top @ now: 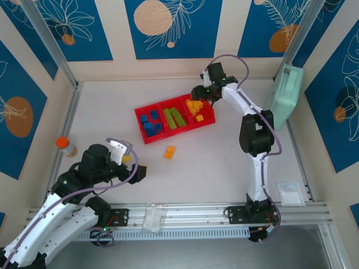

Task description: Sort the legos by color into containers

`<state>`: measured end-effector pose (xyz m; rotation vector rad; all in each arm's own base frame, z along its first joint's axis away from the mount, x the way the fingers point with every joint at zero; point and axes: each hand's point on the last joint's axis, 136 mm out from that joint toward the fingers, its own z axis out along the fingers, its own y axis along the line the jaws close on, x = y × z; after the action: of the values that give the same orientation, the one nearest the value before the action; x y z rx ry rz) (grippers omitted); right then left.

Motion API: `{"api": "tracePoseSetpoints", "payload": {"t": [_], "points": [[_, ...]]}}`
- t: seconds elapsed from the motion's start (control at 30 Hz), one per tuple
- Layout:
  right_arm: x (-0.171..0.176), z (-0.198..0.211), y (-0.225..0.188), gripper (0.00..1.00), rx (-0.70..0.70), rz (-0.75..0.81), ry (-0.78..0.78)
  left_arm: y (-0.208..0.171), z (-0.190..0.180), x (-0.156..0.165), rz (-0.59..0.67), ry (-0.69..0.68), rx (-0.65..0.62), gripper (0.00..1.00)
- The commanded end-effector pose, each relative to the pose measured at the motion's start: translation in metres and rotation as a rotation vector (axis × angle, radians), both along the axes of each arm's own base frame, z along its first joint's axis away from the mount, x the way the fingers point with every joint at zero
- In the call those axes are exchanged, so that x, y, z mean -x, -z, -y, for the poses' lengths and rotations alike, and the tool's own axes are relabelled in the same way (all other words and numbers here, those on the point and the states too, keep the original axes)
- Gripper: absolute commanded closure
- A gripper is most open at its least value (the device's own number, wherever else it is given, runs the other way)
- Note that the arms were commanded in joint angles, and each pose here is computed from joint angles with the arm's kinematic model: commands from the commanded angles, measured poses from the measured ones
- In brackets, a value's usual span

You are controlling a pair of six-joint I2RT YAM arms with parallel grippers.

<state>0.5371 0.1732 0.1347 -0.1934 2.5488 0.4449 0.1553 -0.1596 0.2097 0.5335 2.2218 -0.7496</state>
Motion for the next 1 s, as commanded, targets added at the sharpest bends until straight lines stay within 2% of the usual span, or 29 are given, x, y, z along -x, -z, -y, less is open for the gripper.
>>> {"api": "tracePoseSetpoints", "payload": {"t": [0.0,0.27,0.4,0.57,0.83,0.97], "points": [[-0.008,0.009,-0.021,0.32,0.001,0.073,-0.063,-0.005,0.002,0.004,0.011,0.023,0.018,0.01],[-0.013,0.012,-0.003,0.35,0.055,0.055,-0.117,-0.005,0.003,0.005,0.011,0.027,0.017,0.01],[-0.012,0.001,0.010,0.35,0.028,0.032,-0.186,-0.005,0.002,0.004,0.012,0.024,0.016,0.01],[-0.017,0.006,0.029,0.36,0.093,-0.018,-0.200,-0.003,0.002,0.003,0.007,0.020,0.010,0.01],[-0.018,0.014,0.047,0.52,0.138,-0.054,-0.184,-0.002,0.002,0.003,0.004,0.019,0.008,0.01],[-0.016,0.015,0.048,0.64,0.143,-0.067,-0.174,-0.002,0.002,0.003,0.005,0.020,0.006,0.01]]}}
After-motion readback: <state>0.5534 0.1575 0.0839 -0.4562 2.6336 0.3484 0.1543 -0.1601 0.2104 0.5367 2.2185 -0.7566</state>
